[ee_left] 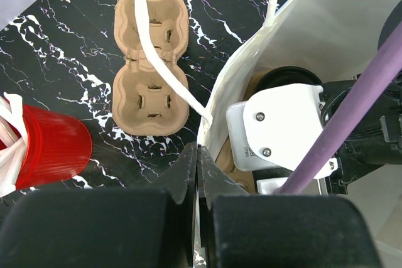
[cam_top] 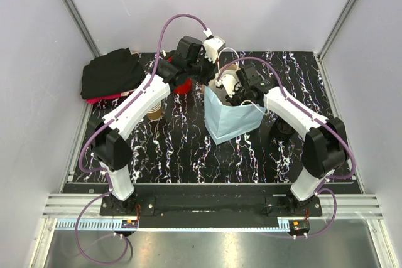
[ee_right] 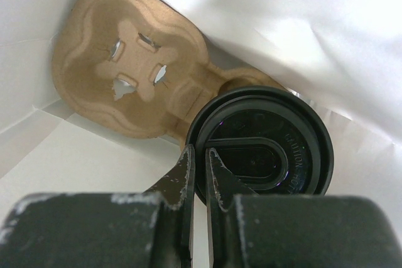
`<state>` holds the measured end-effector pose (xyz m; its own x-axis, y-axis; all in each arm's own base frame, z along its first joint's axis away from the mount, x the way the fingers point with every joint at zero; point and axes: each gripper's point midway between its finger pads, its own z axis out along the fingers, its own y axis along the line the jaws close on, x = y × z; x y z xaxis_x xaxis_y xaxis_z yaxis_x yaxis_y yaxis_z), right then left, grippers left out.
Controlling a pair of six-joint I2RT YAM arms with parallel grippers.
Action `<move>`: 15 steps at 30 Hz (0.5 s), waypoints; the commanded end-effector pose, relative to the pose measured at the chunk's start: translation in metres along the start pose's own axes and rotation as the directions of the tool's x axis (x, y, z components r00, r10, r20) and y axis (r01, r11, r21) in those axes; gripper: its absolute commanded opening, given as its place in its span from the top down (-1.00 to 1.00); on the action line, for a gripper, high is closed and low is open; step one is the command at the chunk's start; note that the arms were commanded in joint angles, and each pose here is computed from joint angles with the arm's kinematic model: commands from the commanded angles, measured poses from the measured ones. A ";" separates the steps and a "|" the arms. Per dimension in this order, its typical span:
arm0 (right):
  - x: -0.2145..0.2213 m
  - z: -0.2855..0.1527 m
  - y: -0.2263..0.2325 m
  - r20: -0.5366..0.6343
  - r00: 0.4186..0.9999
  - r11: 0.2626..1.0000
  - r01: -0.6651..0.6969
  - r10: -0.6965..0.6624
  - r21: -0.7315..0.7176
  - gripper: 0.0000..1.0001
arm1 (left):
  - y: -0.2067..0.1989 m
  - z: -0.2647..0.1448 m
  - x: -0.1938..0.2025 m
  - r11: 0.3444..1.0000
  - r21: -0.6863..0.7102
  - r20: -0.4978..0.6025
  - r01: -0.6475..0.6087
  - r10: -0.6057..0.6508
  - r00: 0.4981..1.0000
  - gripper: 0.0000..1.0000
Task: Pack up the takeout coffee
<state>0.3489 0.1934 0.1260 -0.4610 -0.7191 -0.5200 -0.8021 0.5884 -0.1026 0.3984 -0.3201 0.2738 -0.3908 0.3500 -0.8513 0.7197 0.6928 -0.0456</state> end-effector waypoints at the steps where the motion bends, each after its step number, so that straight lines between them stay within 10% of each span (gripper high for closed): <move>1: 0.008 0.005 0.000 -0.015 1.000 1.000 -0.002 0.002 -0.004 1.00 | 0.000 -0.013 -0.018 1.000 -0.016 0.052 -0.013 0.014 0.999 1.00; 15: 0.014 0.012 -0.004 -0.028 0.999 1.000 -0.019 0.019 -0.004 1.00 | -0.002 -0.014 -0.017 1.000 -0.004 0.051 -0.015 0.015 0.999 1.00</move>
<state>0.3482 0.1928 0.1224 -0.4628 -0.7193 -0.5180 -0.8021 0.5886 -0.1006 0.3980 -0.3208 0.2739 -0.3898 0.3502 -0.8517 0.7210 0.6914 -0.0456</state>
